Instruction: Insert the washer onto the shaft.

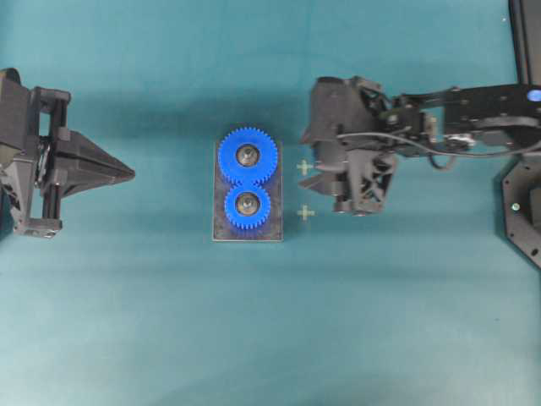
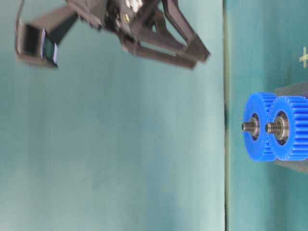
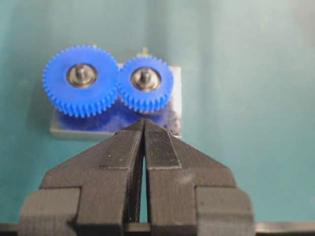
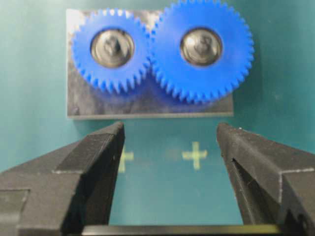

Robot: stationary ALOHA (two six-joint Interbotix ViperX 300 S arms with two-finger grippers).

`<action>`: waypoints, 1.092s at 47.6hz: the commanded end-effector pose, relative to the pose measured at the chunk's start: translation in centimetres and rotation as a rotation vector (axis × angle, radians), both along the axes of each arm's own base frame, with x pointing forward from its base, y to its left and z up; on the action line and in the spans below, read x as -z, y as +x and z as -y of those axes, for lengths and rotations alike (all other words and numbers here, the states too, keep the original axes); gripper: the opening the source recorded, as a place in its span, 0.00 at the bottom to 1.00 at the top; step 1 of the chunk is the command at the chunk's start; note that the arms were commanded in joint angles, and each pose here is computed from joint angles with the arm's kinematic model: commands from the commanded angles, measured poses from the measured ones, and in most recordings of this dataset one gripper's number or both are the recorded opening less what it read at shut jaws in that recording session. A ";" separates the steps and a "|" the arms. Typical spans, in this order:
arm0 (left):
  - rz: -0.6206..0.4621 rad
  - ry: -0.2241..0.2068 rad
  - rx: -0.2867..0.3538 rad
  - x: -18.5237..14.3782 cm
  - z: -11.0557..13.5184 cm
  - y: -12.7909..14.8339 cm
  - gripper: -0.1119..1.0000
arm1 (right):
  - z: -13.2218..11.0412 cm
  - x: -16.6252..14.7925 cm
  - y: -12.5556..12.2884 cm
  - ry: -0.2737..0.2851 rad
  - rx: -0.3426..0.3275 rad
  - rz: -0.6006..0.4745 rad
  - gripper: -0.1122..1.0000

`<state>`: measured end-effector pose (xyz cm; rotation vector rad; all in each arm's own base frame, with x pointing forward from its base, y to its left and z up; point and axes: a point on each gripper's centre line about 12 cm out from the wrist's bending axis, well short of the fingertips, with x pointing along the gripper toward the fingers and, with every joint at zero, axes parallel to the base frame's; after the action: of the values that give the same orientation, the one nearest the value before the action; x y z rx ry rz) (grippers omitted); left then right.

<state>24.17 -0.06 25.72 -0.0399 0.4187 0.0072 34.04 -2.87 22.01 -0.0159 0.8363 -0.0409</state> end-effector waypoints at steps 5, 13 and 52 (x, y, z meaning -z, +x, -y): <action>0.032 0.001 0.002 -0.7 0.0 -0.2 0.10 | 0.0 -1.4 -1.2 -0.008 0.004 0.076 0.80; 0.040 0.003 0.002 -0.8 0.0 -0.6 0.10 | 0.0 -1.5 -2.0 -0.011 0.007 0.113 0.80; 0.035 -0.006 -0.001 -0.1 0.0 -1.3 0.10 | -0.1 -1.2 -4.8 -0.015 0.017 0.174 0.79</action>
<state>22.66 -0.05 25.06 -0.0506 0.4095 0.0092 29.27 -2.70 22.24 -0.0224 0.7006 -0.0591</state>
